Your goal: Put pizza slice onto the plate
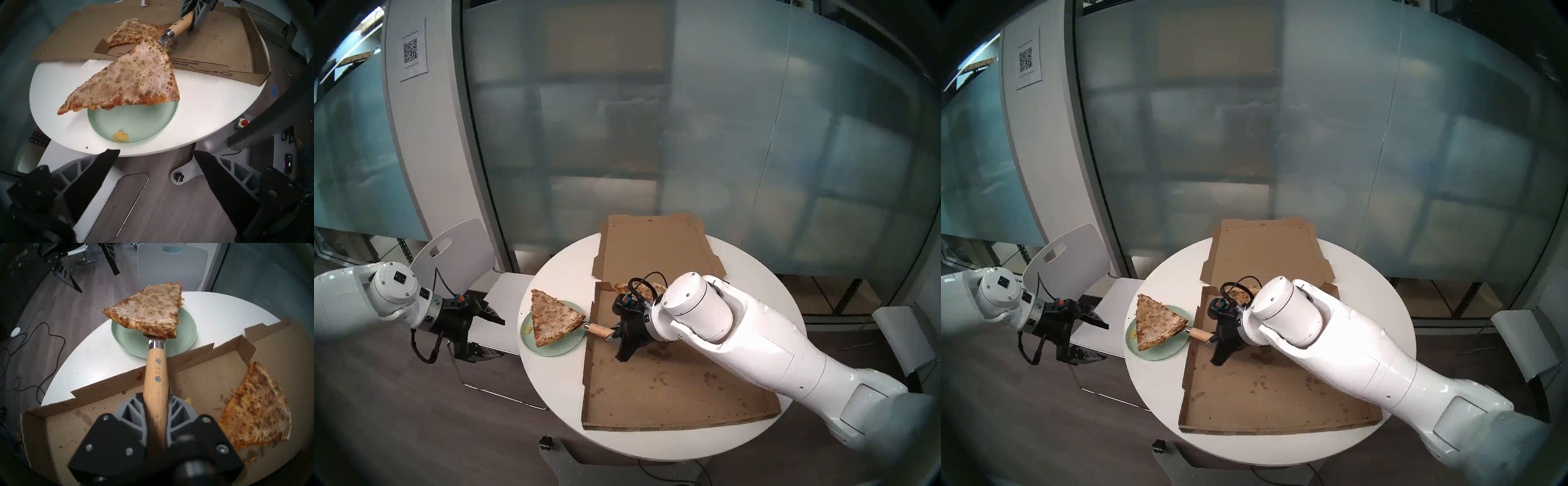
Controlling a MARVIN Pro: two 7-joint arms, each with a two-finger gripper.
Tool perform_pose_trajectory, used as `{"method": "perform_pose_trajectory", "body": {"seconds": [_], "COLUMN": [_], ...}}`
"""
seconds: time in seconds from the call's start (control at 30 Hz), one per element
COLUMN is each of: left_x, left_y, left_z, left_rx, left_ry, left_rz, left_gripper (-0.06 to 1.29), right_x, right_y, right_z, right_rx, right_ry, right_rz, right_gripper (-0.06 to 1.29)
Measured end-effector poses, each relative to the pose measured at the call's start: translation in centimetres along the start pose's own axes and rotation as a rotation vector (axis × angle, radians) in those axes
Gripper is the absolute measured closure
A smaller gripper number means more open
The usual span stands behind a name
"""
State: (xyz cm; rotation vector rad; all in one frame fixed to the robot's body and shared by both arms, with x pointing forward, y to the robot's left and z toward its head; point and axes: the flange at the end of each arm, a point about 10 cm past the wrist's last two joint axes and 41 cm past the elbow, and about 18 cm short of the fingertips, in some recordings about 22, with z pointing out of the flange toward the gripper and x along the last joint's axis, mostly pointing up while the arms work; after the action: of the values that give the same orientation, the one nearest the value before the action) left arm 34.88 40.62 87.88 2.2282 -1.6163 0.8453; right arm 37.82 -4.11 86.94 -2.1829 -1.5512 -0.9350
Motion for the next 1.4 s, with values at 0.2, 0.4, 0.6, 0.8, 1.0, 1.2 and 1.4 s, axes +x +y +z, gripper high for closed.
{"method": "perform_pose_trajectory", "body": {"seconds": [0.2, 0.4, 0.6, 0.8, 1.0, 1.2, 1.4], "left_x": [0.1, 0.3, 0.3, 0.4, 0.3, 0.2, 0.1], "left_y": [0.2, 0.3, 0.4, 0.4, 0.5, 0.5, 0.4], "left_z": [0.1, 0.2, 0.3, 0.3, 0.3, 0.3, 0.3], "left_rx": [-0.003, -0.007, -0.01, -0.011, -0.012, -0.01, -0.007], "left_ry": [0.003, 0.005, 0.005, 0.005, 0.001, -0.003, -0.006], "left_rz": [0.003, 0.007, 0.009, 0.011, 0.012, 0.014, 0.015], "left_gripper": [0.0, 0.0, 0.0, 0.0, 0.0, 0.0, 0.0], "right_x": [0.2, 0.3, 0.4, 0.3, 0.0, 0.0, 0.1], "right_y": [0.0, 0.1, 0.4, 0.2, 0.0, 0.2, 0.7], "right_z": [0.2, 0.2, 0.1, 0.6, 1.1, 1.4, 1.3], "right_rx": [-0.02, -0.043, -0.072, -0.094, -0.103, -0.116, -0.138], "right_ry": [-0.007, -0.015, -0.023, -0.045, -0.064, -0.076, -0.074], "right_rz": [-0.032, -0.059, -0.084, -0.128, -0.157, -0.179, -0.199], "right_gripper": [1.1, 1.1, 1.1, 1.1, 1.1, 1.1, 1.1]}}
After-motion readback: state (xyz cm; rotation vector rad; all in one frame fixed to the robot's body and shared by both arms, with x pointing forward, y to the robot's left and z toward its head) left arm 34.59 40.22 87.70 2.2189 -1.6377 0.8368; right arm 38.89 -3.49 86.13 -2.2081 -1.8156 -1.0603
